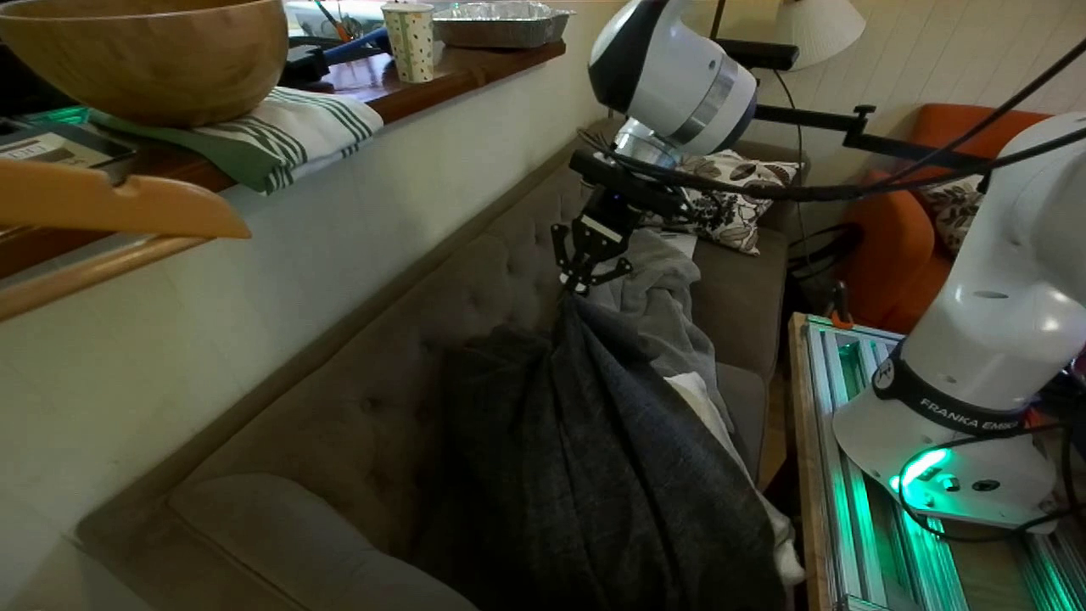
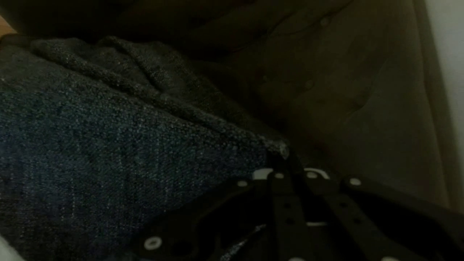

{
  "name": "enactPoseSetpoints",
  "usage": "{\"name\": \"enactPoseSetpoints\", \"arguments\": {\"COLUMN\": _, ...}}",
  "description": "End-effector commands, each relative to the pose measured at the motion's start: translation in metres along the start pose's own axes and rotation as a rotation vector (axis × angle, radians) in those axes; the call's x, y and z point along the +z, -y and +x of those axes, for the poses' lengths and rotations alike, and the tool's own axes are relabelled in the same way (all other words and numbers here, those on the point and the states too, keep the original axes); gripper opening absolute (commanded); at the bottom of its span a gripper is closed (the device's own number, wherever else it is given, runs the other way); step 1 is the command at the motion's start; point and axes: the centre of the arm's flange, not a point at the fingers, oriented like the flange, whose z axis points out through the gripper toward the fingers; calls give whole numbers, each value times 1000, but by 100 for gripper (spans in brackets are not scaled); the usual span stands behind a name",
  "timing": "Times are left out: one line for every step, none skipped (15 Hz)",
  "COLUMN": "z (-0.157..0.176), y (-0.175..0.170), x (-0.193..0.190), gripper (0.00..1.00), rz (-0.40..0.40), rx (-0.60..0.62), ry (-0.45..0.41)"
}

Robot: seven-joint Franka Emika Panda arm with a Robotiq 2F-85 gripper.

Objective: Shift the pillow to the right

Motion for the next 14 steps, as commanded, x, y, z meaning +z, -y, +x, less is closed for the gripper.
{"name": "enactPoseSetpoints", "arguments": {"z": -62, "y": 76, "x": 16, "gripper": 1, "rz": 20, "rx": -169, "ry": 28}}
{"name": "enactPoseSetpoints", "arguments": {"z": -82, "y": 95, "x": 23, "gripper": 1, "rz": 18, "rx": -211, "ry": 39}}
{"name": "enactPoseSetpoints", "arguments": {"z": -102, "y": 114, "x": 28, "gripper": 1, "rz": 21, "rx": -241, "ry": 47}}
{"name": "enactPoseSetpoints", "arguments": {"z": -121, "y": 130, "x": 39, "gripper": 1, "rz": 21, "rx": -256, "ry": 66}}
{"name": "enactPoseSetpoints", "arguments": {"z": -138, "y": 146, "x": 47, "gripper": 1, "rz": 21, "rx": -272, "ry": 74}}
{"name": "enactPoseSetpoints", "arguments": {"z": -155, "y": 160, "x": 57, "gripper": 1, "rz": 30, "rx": -278, "ry": 83}}
{"name": "enactPoseSetpoints", "arguments": {"z": -168, "y": 173, "x": 68, "gripper": 1, "rz": 40, "rx": -289, "ry": 88}}
{"name": "enactPoseSetpoints", "arguments": {"z": -180, "y": 186, "x": 79, "gripper": 1, "rz": 56, "rx": -288, "ry": 84}}
{"name": "enactPoseSetpoints", "arguments": {"z": -188, "y": 197, "x": 90, "gripper": 1, "rz": 64, "rx": -294, "ry": 71}}
{"name": "enactPoseSetpoints", "arguments": {"z": -194, "y": 205, "x": 101, "gripper": 1, "rz": 60, "rx": -279, "ry": 76}}
{"name": "enactPoseSetpoints", "arguments": {"z": -183, "y": 163, "x": 76, "gripper": 2, "rz": 50, "rx": -297, "ry": 87}}
{"name": "enactPoseSetpoints", "arguments": {"z": -187, "y": 171, "x": 86, "gripper": 2, "rz": 48, "rx": -294, "ry": 86}}
{"name": "enactPoseSetpoints", "arguments": {"z": -188, "y": 175, "x": 95, "gripper": 2, "rz": 45, "rx": -292, "ry": 87}}
{"name": "enactPoseSetpoints", "arguments": {"z": -187, "y": 178, "x": 100, "gripper": 2, "rz": 42, "rx": -289, "ry": 88}}
